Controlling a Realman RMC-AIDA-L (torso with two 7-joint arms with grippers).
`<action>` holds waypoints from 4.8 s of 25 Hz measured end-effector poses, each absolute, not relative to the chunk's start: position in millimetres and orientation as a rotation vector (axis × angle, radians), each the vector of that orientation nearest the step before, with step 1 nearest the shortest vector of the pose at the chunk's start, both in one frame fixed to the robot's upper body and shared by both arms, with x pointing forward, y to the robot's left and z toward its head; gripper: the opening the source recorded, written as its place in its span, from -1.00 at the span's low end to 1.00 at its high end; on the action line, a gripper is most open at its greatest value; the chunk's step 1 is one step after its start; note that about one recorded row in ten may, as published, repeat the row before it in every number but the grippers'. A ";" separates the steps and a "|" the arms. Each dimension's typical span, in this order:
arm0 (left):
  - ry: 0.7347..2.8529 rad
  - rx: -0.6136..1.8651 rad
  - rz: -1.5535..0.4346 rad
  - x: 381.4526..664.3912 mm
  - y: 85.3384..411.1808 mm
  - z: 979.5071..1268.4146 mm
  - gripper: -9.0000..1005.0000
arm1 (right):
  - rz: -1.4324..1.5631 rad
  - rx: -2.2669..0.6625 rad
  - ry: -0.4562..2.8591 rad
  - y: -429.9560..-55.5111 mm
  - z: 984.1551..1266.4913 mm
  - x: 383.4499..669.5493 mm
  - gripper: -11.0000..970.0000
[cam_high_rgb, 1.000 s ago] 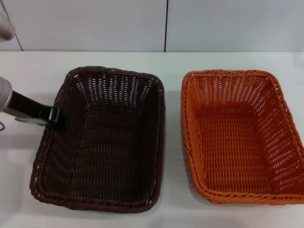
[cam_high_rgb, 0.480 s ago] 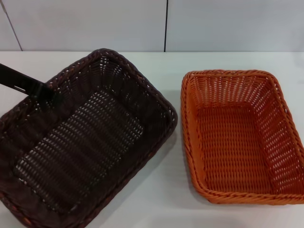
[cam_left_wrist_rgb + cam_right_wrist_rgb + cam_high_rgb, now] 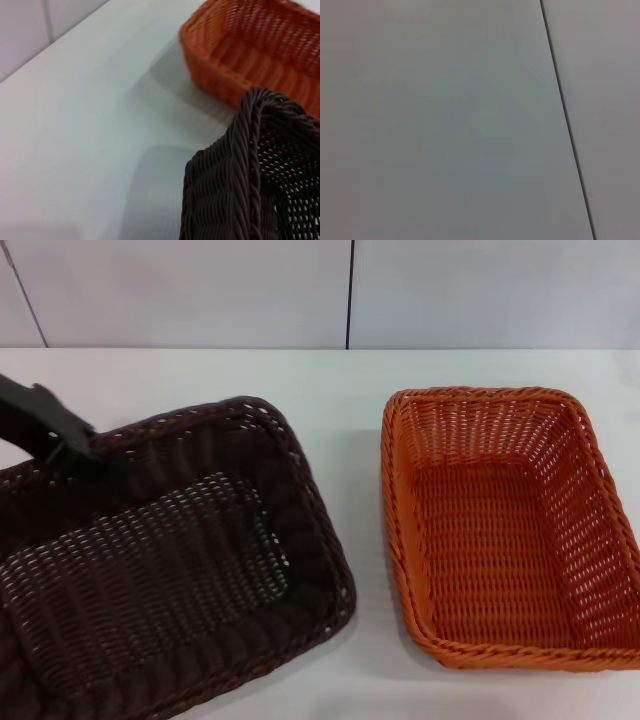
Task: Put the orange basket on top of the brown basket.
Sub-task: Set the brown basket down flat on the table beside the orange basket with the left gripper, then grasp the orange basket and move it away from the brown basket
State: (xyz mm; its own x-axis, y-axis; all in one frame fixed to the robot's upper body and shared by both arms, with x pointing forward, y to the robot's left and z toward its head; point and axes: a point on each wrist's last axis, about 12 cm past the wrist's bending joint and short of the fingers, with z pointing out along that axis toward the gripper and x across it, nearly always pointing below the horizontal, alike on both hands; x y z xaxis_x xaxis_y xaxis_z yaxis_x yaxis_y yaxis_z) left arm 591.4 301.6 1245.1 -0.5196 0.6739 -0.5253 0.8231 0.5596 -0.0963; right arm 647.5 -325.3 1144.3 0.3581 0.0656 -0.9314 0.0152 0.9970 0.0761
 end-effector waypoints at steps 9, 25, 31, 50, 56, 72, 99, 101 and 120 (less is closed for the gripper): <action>2.201 1.346 -0.570 613.0 229.7 1209.2 -0.57 | 0.031 0.094 1.212 -328.2 1139.7 643.5 0.18; 2.135 1.508 -0.650 624.9 172.3 1193.7 -0.56 | 0.047 0.116 1.234 -321.9 1129.1 637.9 0.18; 2.128 1.454 -0.635 628.1 178.5 1196.6 -0.56 | 0.049 0.119 1.239 -321.5 1127.9 637.6 0.18; 1.742 0.937 -0.747 619.7 239.5 1214.8 0.71 | 0.456 -0.145 1.429 -302.7 1160.7 670.6 0.18; 1.570 0.741 -0.751 611.9 262.2 1211.4 0.72 | 0.664 -0.615 1.675 -306.3 1192.2 663.6 0.18; 1.472 0.662 -0.768 613.3 268.5 1218.9 0.71 | 0.815 -1.211 2.318 -328.0 1207.8 596.8 0.18; 1.382 0.562 -0.921 600.7 260.8 1199.6 0.71 | 0.802 -1.668 2.401 -285.6 1150.4 563.0 0.18; 1.383 0.559 -0.920 600.1 262.0 1199.0 0.71 | 0.849 -1.713 2.389 -278.0 1148.2 558.3 0.18; 1.392 0.540 -0.892 604.6 262.9 1198.6 0.71 | 1.123 -2.073 2.197 -223.8 1157.8 529.4 0.18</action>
State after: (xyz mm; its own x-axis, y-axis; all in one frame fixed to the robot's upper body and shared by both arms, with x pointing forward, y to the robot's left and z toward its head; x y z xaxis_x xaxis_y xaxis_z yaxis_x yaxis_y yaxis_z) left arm 604.6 262.9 1198.6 -0.0550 -0.2154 -0.9750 0.7960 0.5801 -0.1730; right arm 529.4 -223.8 1157.8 -0.1702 -0.9039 -0.3925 -0.8475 -0.0690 0.5263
